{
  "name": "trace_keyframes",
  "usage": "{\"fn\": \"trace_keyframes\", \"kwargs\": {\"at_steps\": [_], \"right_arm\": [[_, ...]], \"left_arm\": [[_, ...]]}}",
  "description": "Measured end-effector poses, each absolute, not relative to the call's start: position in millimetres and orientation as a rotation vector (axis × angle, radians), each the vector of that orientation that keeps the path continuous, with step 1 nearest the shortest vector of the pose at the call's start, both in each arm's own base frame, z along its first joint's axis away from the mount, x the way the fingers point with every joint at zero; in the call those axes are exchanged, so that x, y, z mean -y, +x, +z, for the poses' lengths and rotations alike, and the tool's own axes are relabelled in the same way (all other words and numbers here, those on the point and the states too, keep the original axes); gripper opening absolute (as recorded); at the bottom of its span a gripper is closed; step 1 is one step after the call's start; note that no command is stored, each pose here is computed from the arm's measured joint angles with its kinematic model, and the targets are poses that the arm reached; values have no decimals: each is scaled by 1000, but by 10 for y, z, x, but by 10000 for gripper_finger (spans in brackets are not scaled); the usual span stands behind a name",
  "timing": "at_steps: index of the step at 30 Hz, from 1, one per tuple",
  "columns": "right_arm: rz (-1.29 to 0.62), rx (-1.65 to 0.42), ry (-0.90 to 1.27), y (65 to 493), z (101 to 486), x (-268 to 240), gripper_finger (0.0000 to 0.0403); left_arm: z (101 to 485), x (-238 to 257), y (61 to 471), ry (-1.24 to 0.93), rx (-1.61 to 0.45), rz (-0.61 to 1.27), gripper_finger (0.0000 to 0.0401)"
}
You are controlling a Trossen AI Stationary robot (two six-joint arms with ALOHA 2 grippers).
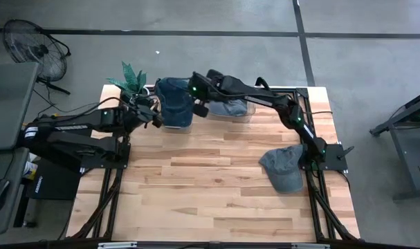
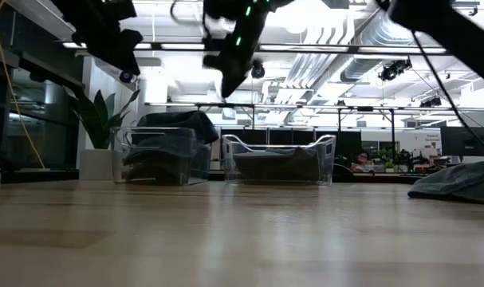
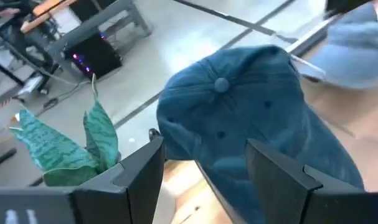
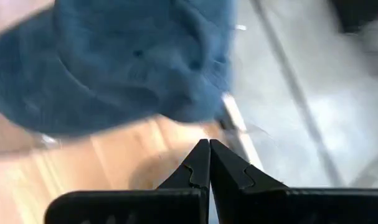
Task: Pick & Place hat
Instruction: Put the blue cap into the left transparent bin
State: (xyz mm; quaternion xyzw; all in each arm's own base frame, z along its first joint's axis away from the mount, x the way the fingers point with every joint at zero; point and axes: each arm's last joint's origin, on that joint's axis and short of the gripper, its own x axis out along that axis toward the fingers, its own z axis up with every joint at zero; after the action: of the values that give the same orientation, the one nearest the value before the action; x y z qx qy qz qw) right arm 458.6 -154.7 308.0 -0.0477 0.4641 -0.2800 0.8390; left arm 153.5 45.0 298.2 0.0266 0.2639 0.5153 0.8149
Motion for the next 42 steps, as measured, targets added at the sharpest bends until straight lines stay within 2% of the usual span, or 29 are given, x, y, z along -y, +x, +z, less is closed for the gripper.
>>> {"fn": "trace_keyframes", "kwargs": {"at_steps": [7,11,14,21,25,32,36,42], "right_arm": [[-675,-993,-167,4279,3596,702,0],[-728,-978,-200,4123,3742,283,0],[-763,-996,-204,4030,3747,52,0],[-849,-1061,-224,3961,3382,-345,0],[-885,-1088,-196,3892,3103,-516,0],[-954,-1047,-93,3575,2748,-760,0],[-970,-989,-10,3320,2642,-849,0],[-939,-887,123,2995,2525,-909,0]], "left_arm": [[2883,-791,1633,-31,-517,1201,217],[2771,-1047,1615,-137,-457,1155,217],[2779,-1218,1542,-186,-382,1187,217],[2812,-1417,1447,-279,-290,1156,217],[2799,-1487,1518,-332,-245,1060,217],[2678,-1602,1679,-355,-258,1000,215],[2654,-1643,1736,-354,-243,977,184],[2679,-1654,1758,-328,-218,949,91]]}}
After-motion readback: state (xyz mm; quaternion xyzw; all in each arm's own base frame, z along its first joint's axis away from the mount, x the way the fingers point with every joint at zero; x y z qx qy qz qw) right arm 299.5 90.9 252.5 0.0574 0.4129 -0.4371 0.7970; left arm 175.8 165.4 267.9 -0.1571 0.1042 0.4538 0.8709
